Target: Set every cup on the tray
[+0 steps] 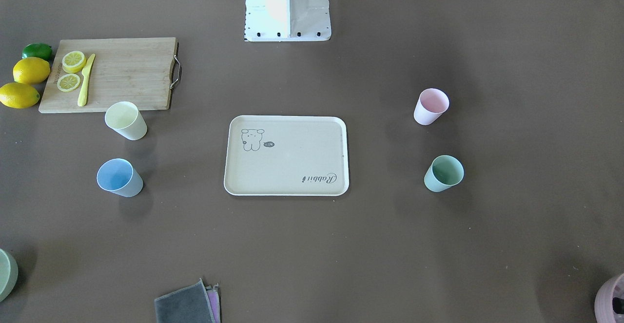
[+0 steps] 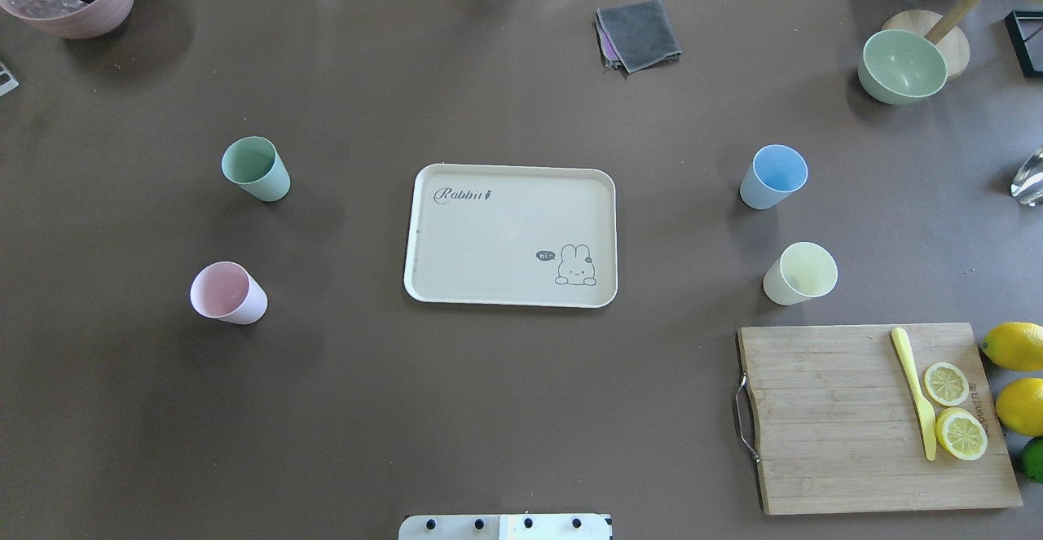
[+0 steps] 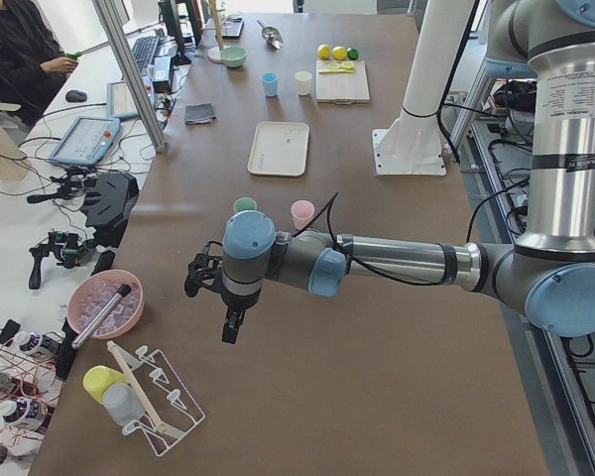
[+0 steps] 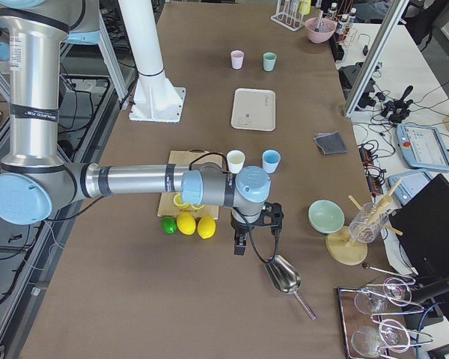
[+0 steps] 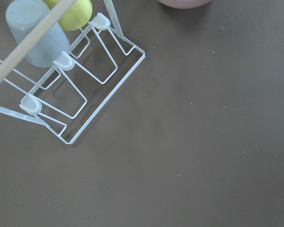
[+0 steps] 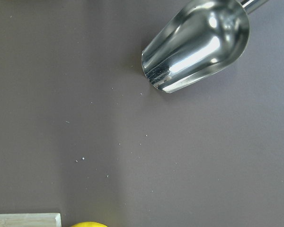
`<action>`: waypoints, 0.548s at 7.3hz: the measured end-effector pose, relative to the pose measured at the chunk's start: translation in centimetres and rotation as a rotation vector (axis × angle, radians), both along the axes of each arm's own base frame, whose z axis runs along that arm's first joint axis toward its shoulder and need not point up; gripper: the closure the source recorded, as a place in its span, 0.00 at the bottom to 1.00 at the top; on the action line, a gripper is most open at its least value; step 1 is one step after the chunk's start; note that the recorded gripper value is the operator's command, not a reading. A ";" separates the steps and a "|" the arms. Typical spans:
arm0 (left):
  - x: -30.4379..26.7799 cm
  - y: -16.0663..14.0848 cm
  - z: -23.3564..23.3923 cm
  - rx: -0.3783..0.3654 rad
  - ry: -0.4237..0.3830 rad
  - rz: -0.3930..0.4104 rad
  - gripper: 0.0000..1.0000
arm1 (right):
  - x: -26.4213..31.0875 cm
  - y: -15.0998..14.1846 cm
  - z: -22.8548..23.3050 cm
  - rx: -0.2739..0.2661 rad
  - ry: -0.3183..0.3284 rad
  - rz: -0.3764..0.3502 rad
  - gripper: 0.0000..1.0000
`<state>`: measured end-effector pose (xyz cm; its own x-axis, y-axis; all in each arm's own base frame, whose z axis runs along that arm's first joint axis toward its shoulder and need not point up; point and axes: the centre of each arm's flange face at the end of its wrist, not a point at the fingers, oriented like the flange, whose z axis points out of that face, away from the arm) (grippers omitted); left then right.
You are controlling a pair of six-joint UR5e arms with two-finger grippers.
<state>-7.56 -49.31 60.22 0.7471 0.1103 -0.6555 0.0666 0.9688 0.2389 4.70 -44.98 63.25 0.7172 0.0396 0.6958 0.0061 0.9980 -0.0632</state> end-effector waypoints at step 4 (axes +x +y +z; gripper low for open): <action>0.2 -0.3 -0.4 0.009 0.003 0.004 0.02 | 0.0 -0.2 -0.2 0.002 0.000 0.002 0.00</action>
<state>-7.36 -49.59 59.78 0.7444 0.1193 -0.6570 0.0632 0.9669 0.2471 4.70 -45.21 63.06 0.7171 0.0392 0.6959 0.0043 0.9981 -0.0607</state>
